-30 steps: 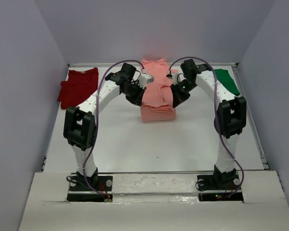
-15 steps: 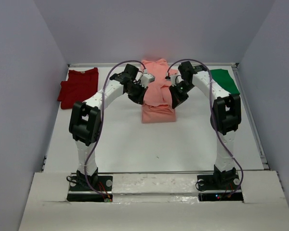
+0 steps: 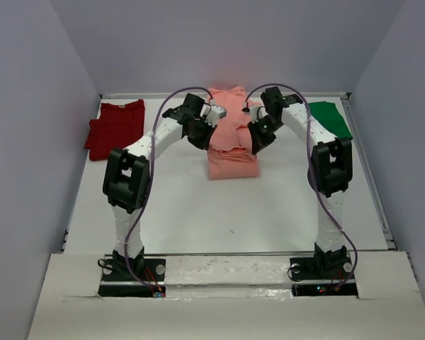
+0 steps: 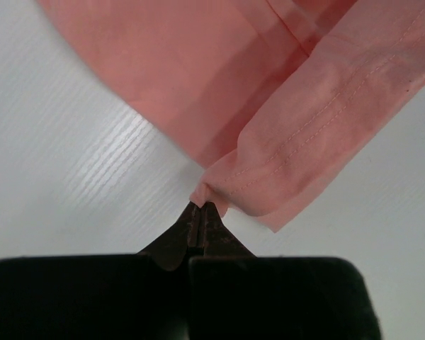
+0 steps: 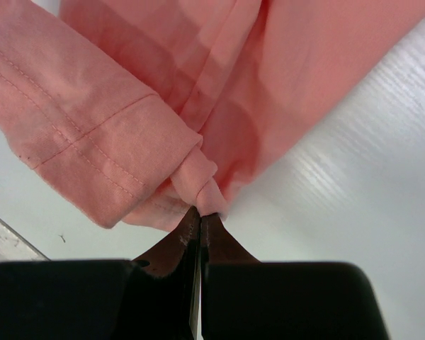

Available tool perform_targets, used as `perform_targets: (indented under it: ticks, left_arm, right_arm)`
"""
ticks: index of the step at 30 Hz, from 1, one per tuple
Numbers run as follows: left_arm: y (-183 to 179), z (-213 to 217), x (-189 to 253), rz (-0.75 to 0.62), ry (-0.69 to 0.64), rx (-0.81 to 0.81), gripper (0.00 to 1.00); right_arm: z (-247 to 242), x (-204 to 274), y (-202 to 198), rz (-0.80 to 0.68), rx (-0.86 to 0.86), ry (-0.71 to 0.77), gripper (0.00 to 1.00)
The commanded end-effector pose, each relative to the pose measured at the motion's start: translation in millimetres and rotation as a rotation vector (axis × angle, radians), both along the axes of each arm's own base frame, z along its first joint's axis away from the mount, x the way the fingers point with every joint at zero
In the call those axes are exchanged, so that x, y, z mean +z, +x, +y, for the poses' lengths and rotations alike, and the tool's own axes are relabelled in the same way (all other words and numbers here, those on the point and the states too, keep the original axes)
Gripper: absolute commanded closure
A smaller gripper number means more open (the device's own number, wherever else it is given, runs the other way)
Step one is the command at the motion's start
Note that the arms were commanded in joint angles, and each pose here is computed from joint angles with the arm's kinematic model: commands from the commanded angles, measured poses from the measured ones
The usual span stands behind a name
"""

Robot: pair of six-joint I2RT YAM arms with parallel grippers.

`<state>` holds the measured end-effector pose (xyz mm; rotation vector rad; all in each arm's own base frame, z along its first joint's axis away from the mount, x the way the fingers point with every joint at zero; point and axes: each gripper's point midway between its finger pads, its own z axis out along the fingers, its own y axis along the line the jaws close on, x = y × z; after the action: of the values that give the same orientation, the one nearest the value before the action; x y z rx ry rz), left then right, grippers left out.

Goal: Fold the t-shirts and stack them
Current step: Fold the folded rectangular tshirt in 1/3 of the way

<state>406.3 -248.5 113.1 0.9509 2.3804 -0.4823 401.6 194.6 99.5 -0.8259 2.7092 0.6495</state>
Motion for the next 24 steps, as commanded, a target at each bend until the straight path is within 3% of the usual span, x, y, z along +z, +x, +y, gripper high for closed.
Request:
perform_targets:
  ticks: [1,24]
  left_arm:
    - [22,-4,13,-0.064,-0.014,0.036,1.0]
    - [69,-6,12,-0.163,0.042,0.078,1.0]
  right_arm:
    - [4,13,34,-0.113,-0.021,0.007,1.0]
    - [-1,-18,69,-0.134,-0.048,-0.045,1.0]
